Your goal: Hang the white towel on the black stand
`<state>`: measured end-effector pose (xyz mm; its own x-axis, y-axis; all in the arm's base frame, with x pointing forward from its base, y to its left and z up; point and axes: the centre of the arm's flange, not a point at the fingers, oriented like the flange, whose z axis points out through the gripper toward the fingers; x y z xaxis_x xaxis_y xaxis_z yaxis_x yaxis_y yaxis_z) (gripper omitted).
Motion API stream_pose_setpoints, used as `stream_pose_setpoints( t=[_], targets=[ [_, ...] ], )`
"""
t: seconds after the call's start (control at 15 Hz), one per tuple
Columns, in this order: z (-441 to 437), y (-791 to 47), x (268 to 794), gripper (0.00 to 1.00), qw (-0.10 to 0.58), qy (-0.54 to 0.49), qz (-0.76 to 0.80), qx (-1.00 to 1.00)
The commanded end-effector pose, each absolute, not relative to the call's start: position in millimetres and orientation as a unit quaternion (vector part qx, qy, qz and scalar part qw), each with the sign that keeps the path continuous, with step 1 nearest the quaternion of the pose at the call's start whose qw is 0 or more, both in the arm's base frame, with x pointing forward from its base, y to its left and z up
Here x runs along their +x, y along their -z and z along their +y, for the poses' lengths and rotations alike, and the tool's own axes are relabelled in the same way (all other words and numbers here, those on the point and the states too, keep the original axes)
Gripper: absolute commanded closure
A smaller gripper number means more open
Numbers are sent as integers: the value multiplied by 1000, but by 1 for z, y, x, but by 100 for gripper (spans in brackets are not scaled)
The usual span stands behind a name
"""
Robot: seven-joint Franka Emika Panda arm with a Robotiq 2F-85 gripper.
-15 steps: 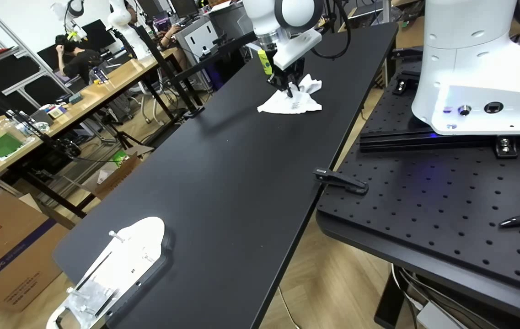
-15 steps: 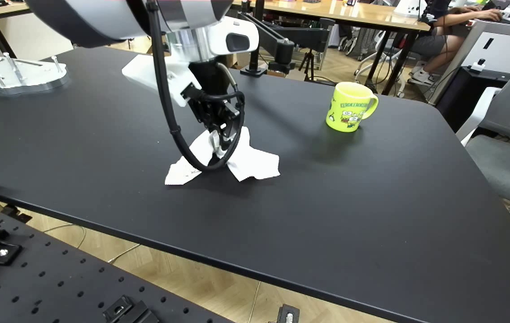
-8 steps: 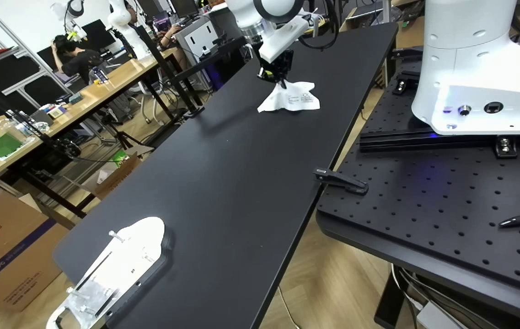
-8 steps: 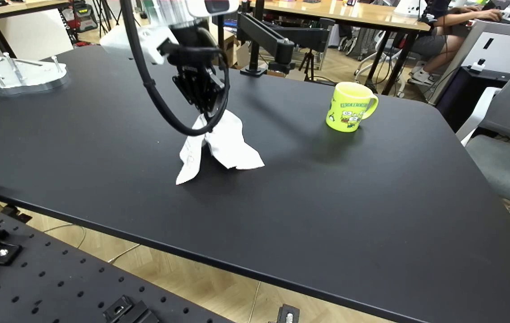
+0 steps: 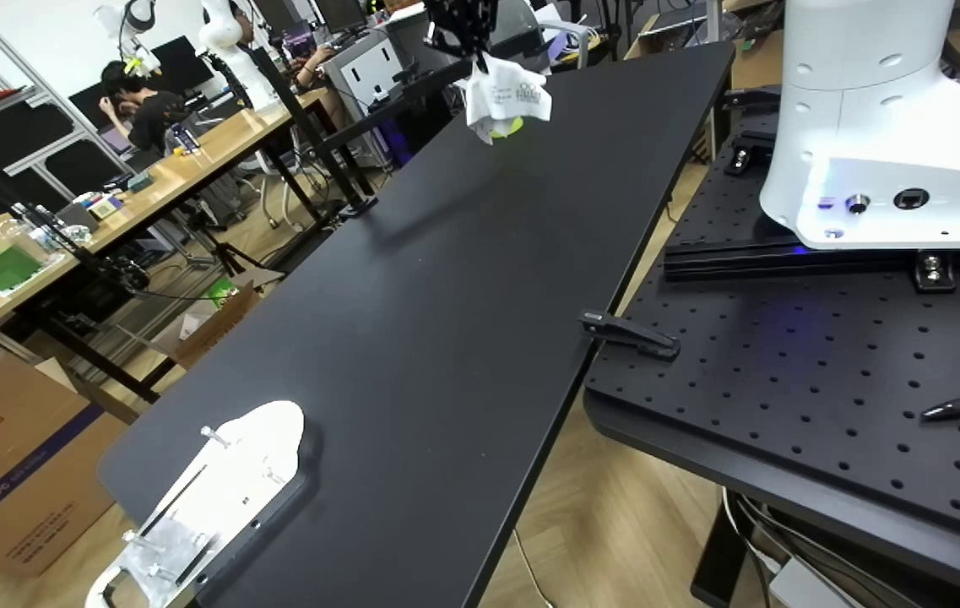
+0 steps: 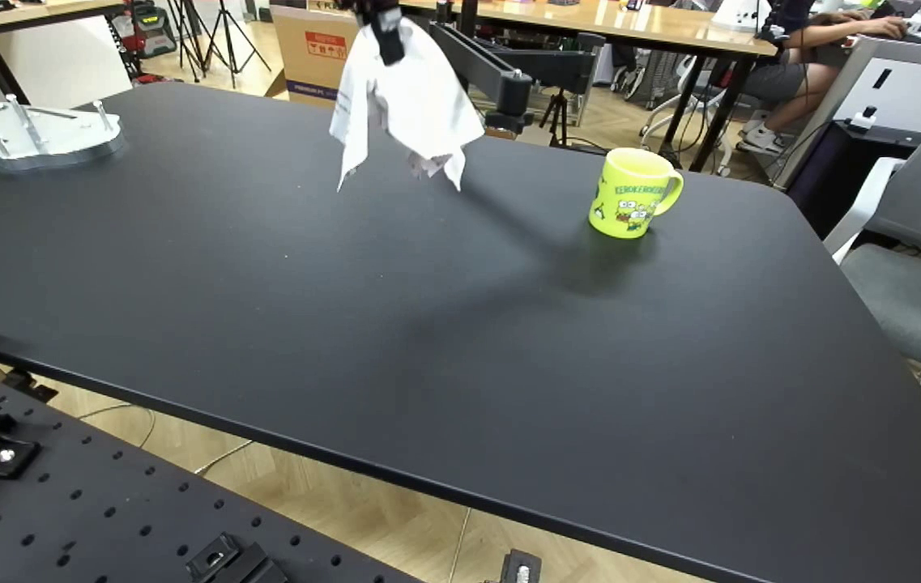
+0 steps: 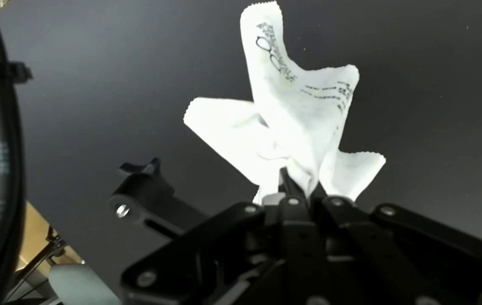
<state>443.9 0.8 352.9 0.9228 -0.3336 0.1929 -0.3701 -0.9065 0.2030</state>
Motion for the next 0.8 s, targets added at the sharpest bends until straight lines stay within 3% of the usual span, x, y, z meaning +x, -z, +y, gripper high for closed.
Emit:
stream_pose_setpoints(
  t=[0.0,0.4,0.73],
  targets=[
    [-18,-426,449,99,125,-93,-199,967],
    [-51,-493,455,99,129,-125,-229,957],
    [-66,-481,459,99,132,-119,-234,956]
  ],
)
